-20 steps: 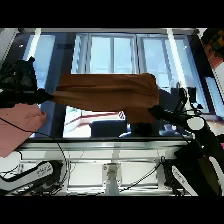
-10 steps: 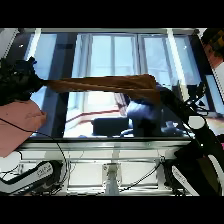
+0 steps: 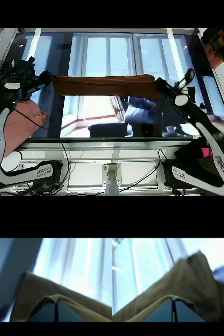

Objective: Fold the clothes and pants, and hang the long-sleeved shirts on hangers.

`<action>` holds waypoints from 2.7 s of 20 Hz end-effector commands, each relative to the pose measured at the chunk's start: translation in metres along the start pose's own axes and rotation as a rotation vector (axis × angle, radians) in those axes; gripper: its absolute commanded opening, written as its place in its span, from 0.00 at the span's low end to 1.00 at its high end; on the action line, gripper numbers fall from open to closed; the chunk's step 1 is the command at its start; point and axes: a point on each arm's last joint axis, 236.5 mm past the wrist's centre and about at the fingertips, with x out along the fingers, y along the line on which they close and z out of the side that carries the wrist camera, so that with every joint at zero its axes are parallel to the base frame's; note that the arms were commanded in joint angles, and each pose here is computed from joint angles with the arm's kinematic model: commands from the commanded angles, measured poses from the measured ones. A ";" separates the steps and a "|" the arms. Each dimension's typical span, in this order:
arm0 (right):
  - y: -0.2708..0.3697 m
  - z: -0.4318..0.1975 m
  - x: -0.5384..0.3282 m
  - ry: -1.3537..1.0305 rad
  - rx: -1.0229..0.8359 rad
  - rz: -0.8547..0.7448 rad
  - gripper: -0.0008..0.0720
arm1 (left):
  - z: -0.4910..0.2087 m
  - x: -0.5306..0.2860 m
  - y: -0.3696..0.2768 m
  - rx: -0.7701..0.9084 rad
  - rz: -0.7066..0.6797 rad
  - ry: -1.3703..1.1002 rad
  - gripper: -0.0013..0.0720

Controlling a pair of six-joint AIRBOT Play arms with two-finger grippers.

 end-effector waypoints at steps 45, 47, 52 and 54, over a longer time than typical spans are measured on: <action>0.023 0.002 0.123 0.121 -0.083 -0.016 0.55 | 0.009 0.091 0.028 0.220 0.235 0.011 0.68; 0.023 0.000 0.123 0.128 -0.083 -0.018 0.55 | 0.009 0.091 0.028 0.220 0.236 0.011 0.78; 0.018 -0.011 0.118 0.188 -0.123 -0.038 0.55 | -0.015 0.077 0.052 0.365 0.295 0.211 0.78; 0.018 -0.015 0.114 0.215 -0.188 -0.037 0.55 | -0.016 0.062 0.059 0.518 0.319 0.332 0.78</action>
